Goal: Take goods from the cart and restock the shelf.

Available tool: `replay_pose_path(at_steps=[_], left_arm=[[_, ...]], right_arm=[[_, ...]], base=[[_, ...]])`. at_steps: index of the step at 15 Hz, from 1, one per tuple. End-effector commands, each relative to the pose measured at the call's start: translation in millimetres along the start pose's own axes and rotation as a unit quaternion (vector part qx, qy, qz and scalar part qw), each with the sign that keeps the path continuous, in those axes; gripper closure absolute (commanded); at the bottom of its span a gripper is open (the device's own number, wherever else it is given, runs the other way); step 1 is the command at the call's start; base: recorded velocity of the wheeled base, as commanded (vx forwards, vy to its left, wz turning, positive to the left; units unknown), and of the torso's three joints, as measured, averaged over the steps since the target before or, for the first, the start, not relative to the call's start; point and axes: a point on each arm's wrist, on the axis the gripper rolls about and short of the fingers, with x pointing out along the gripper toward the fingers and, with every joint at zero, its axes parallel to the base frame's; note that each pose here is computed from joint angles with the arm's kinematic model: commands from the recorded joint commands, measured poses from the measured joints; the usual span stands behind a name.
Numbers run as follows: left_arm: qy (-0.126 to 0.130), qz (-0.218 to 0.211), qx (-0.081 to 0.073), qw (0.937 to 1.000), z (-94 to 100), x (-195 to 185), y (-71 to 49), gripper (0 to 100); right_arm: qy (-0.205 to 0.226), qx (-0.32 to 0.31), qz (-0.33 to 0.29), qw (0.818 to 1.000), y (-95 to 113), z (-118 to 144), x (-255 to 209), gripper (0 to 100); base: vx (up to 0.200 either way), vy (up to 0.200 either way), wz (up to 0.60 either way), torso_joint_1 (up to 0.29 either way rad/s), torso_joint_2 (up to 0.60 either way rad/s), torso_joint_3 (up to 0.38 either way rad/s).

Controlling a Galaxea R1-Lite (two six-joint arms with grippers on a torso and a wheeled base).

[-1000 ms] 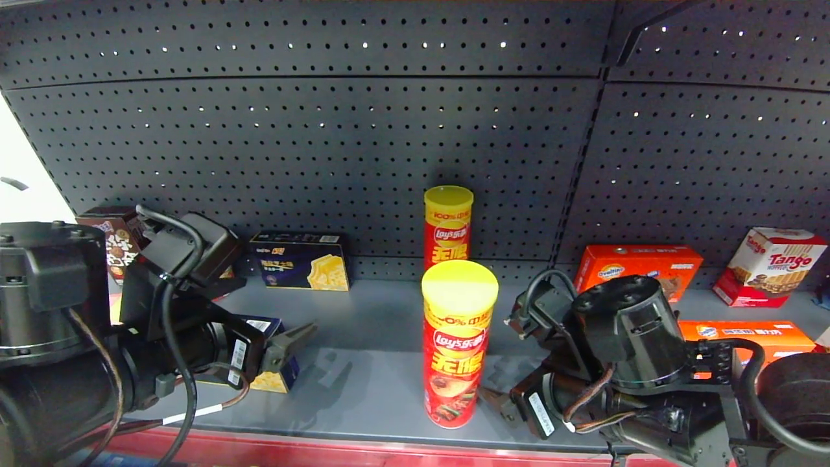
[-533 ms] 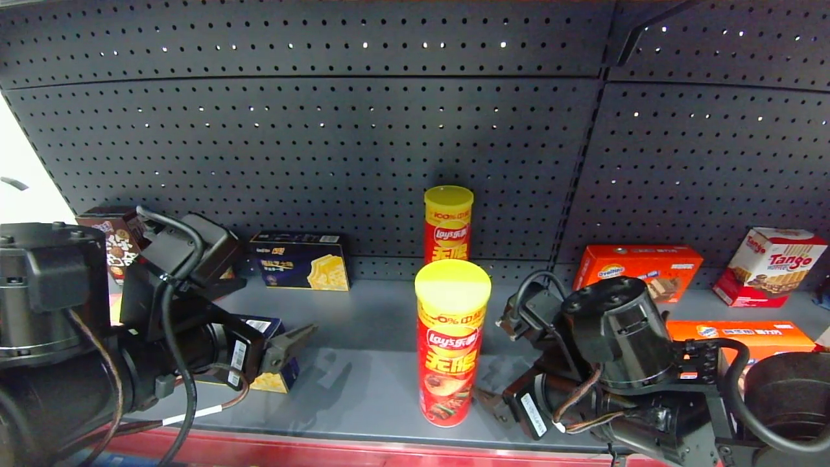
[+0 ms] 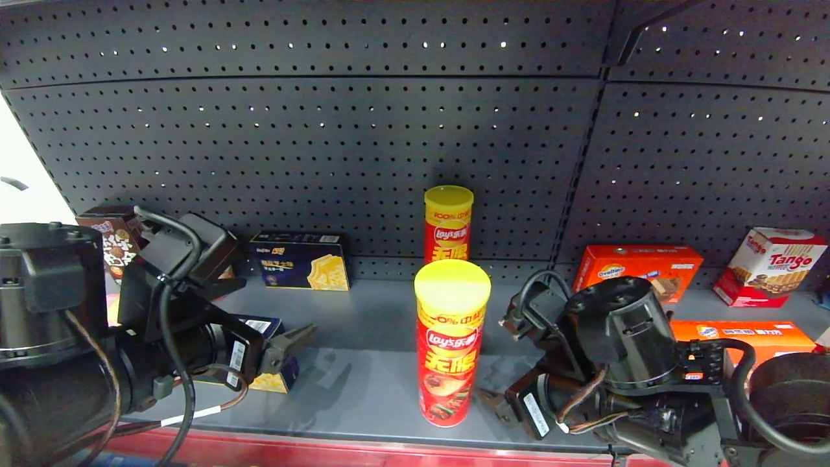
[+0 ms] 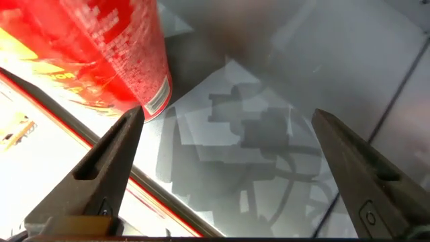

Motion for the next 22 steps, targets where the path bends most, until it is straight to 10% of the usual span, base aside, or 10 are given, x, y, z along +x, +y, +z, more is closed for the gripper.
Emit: replay_pose_path(at_steps=[1, 8, 16, 18, 22], left_arm=[[-0.006, 0.001, -0.001, 1.0, 1.4, -3, 0.6, 0], [-0.071, 0.058, -0.023, 0.9955, 8.9, -43, 23.7, 0], [-0.101, 0.149, -0.046, 0.9826, -46.5, -110, 31.7, 0], [-0.097, 0.229, -0.068, 0.9661, -93.6, -136, 23.7, 0], [-0.11, 0.24, -0.068, 0.9621, -121.1, -155, 8.8, 0]], right_arm=[[-0.018, 0.01, -0.004, 1.0, -7, 4, -13, 0], [-0.105, 0.087, -0.087, 0.987, -72, 1, -86, 0], [-0.178, 0.145, -0.202, 0.952, -110, -37, -159, 0], [-0.184, 0.192, -0.322, 0.909, -109, -110, -195, 0], [-0.197, 0.2, -0.357, 0.891, -86, -160, -205, 0]], base=[[0.0, 0.0, 0.0, 0.0, 0.0, 0.0], [0.0, 0.0, 0.0, 0.0, 0.0, 0.0], [0.0, 0.0, 0.0, 0.0, 0.0, 0.0], [0.0, 0.0, 0.0, 0.0, 0.0, 0.0], [0.0, 0.0, 0.0, 0.0, 0.0, 0.0]])
